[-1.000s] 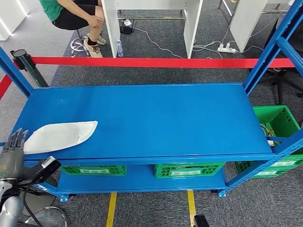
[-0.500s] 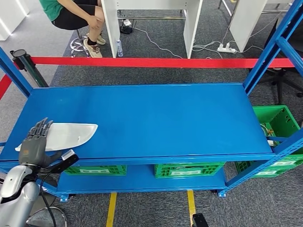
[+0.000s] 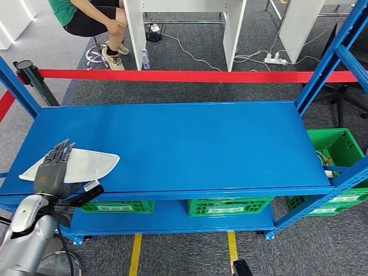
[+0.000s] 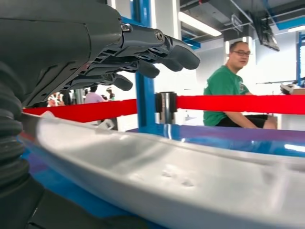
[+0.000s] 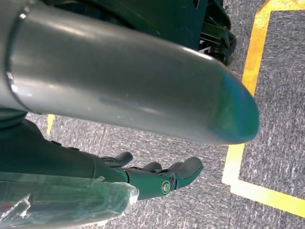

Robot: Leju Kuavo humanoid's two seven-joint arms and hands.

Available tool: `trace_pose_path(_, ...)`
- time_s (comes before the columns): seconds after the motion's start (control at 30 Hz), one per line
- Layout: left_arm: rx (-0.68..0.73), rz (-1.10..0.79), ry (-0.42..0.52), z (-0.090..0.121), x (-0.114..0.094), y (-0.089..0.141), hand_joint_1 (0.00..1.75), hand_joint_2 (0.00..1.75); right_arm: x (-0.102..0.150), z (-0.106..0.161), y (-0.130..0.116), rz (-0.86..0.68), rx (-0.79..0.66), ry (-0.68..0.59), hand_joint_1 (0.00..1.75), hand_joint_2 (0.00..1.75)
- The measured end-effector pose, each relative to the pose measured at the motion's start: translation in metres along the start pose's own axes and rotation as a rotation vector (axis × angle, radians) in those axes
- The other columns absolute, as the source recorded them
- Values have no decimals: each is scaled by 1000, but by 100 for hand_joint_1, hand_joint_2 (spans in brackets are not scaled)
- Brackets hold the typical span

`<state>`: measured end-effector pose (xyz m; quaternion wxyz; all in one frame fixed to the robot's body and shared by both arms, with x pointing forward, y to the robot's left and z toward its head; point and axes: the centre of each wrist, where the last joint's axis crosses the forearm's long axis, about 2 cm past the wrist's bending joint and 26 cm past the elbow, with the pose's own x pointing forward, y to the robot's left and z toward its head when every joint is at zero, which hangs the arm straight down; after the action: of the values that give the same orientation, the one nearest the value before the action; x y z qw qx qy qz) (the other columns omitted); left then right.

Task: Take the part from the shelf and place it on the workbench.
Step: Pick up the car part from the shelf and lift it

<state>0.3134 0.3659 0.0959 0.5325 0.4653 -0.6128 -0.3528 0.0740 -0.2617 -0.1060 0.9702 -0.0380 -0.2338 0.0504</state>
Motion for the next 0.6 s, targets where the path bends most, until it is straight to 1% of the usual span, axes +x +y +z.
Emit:
trace_pose_path(0.03,-5,0,-5,-2,2,-1,136,175,0,0,0,0,-1,1,0,0)
trace_pose_path(0.07,-12,0,-10,-3,5,-3,175,175,0,0,0,0,-2,2,0,0)
trace_pose_path(0.2,-47,-2,-10,-8,17,-12,175,175,-1,0,-2,-1,-8,4,0,0)
trace_pose_path(0.33,-71,-1,3,-11,25,-20,175,175,-2,0,-5,1,-17,7,0,0)
trace_pose_path(0.47,-84,-2,20,-11,26,-24,175,175,-3,0,-7,4,-23,8,0,0)
trace_pose_path(0.6,-70,-3,32,-13,24,-24,175,175,-3,0,-7,6,-28,8,0,0)
